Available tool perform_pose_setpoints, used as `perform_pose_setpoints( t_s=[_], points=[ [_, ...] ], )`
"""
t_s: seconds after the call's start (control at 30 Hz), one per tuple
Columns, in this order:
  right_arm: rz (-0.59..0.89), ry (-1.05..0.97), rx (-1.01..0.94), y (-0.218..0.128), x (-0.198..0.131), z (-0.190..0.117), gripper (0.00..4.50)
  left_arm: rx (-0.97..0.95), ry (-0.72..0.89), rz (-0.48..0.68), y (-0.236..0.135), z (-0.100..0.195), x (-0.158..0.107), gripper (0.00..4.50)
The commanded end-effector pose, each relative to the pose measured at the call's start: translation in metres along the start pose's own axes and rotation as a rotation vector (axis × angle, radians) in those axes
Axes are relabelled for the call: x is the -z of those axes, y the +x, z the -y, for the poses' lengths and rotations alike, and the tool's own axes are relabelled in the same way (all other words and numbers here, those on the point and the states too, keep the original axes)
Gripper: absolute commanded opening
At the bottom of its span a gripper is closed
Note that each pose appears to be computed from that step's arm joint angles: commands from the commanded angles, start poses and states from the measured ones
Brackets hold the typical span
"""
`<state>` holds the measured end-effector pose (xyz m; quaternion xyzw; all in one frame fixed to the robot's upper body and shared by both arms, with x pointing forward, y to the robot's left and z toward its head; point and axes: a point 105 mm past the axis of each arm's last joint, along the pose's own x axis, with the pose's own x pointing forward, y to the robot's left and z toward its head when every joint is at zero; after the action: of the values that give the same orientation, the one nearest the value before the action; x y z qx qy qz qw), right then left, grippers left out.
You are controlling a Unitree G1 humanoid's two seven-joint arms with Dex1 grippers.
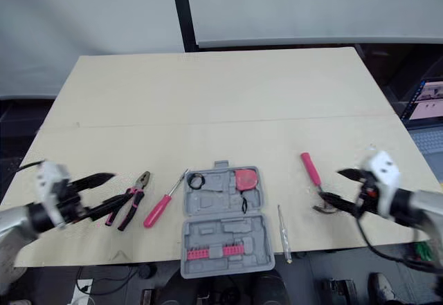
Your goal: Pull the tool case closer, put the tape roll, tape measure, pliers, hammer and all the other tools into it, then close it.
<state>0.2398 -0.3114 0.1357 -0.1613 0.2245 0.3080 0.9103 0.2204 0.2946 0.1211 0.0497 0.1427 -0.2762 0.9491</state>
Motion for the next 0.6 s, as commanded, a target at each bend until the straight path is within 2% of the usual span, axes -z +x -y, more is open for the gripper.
perform_pose_setpoints(
  t_s=[0.03,0.2,0.27,0.4,0.6],
  points=[
    [-0.063,-0.016,0.107,-0.041,0.016,0.025,4.47,-0.201,-0.02,-0.043,-0.054,-0.033,0.012,4.5],
    [-0.106,0.035,0.245,-0.069,0.043,0.051,4.47,-0.373,-0.057,-0.125,-0.104,-0.058,0.04,4.5],
    [-0.11,0.045,0.258,-0.072,0.049,0.055,4.47,-0.399,-0.066,-0.135,-0.114,-0.063,0.044,4.5],
    [-0.077,0.039,0.259,-0.068,0.047,0.058,4.47,-0.361,-0.063,-0.115,-0.106,-0.062,0.035,4.5],
    [0.064,0.019,0.161,-0.046,0.014,0.051,4.47,-0.233,-0.077,-0.056,-0.07,-0.038,0.016,4.5]
  ],
)
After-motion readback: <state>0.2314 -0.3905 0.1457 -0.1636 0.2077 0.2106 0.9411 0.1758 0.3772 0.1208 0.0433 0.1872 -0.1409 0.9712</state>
